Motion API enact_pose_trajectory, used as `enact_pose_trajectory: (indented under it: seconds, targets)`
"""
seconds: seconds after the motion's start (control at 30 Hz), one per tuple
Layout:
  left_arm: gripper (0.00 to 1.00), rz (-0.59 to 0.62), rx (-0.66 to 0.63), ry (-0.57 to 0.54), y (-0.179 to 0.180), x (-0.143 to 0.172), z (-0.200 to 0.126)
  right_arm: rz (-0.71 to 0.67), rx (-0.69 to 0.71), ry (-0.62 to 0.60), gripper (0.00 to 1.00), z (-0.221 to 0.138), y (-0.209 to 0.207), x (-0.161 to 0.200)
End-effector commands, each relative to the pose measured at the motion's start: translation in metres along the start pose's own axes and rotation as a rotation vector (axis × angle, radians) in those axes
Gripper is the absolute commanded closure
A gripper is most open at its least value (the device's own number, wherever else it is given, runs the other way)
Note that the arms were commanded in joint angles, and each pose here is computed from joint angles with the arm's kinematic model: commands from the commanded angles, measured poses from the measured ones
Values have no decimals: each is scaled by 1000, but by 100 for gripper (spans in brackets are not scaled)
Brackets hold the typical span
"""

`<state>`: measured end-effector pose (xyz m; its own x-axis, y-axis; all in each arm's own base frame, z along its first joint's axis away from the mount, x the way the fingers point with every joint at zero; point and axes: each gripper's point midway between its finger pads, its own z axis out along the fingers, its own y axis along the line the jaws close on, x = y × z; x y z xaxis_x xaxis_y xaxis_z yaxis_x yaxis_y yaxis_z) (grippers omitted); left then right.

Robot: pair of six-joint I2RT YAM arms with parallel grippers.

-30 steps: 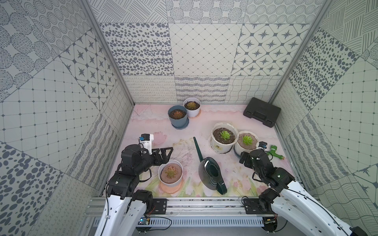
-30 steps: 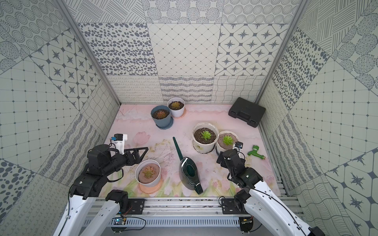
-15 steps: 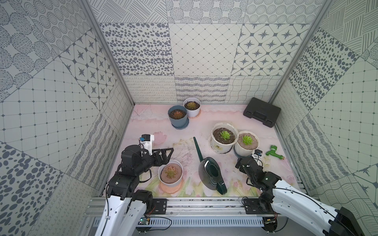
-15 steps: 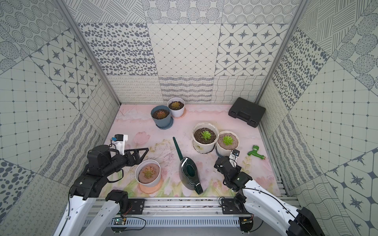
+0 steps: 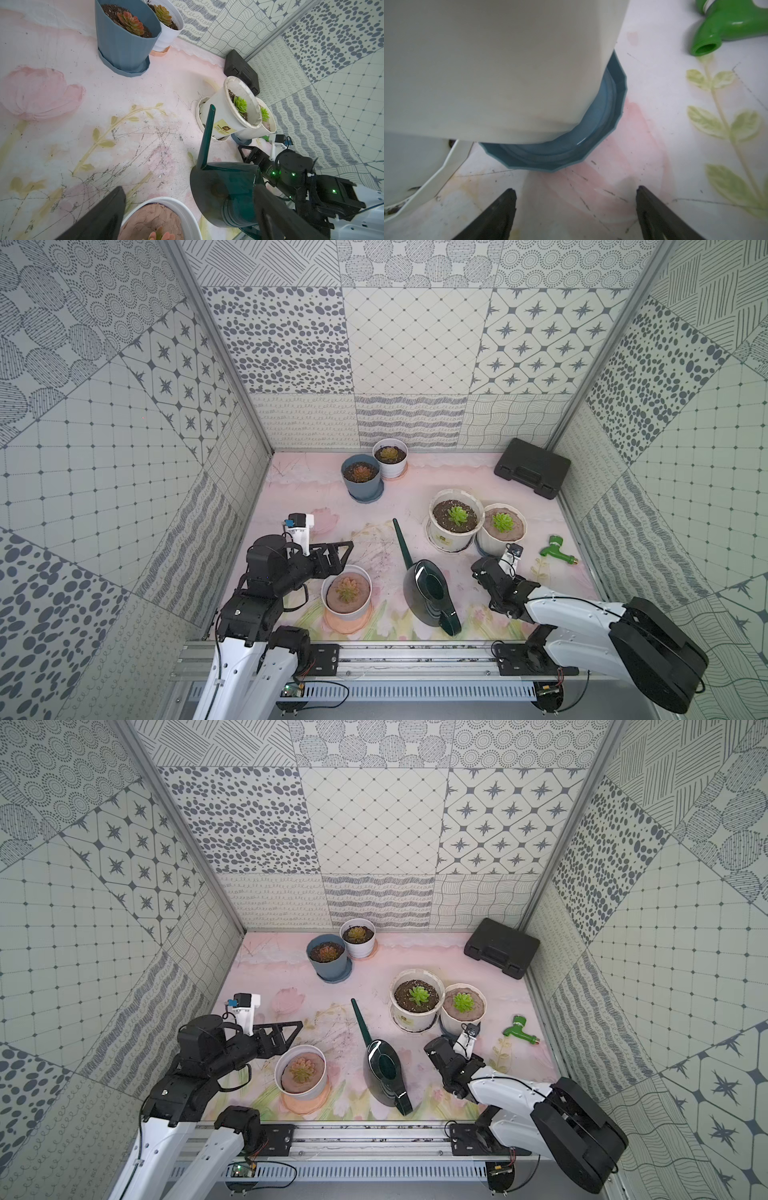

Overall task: Water the succulent around the soil edge
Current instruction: Move the pot to the center of the board.

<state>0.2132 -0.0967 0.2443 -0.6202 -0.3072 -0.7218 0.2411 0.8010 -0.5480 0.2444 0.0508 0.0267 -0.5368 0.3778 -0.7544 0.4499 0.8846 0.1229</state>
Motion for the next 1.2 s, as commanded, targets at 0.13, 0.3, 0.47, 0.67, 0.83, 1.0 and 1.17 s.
enact_pose_trajectory:
  seconds: [0.13, 0.3, 0.47, 0.67, 0.83, 1.0, 1.17]
  targets:
    - [1, 15, 42, -14, -8, -4, 1, 74, -54, -5, 10, 25, 27, -33]
    - [1, 12, 39, -12, -7, -4, 2, 123, -52, 34, 9, 40, 26, -44]
    - [1, 12, 37, -13, -7, -4, 2, 165, -27, 49, 9, 50, 24, -53]
    - [1, 16, 38, -14, -7, -4, 1, 125, -34, 21, 9, 39, 26, -74]
    - [1, 14, 40, -14, -7, -5, 2, 69, -101, 55, 12, 7, 25, -69]
    - [1, 9, 36, -13, -6, -6, 3, -71, -133, 67, 11, -32, 36, -59]
    - [1, -9, 21, 2, -2, -4, 7, -214, -245, 27, 11, -85, 57, -73]
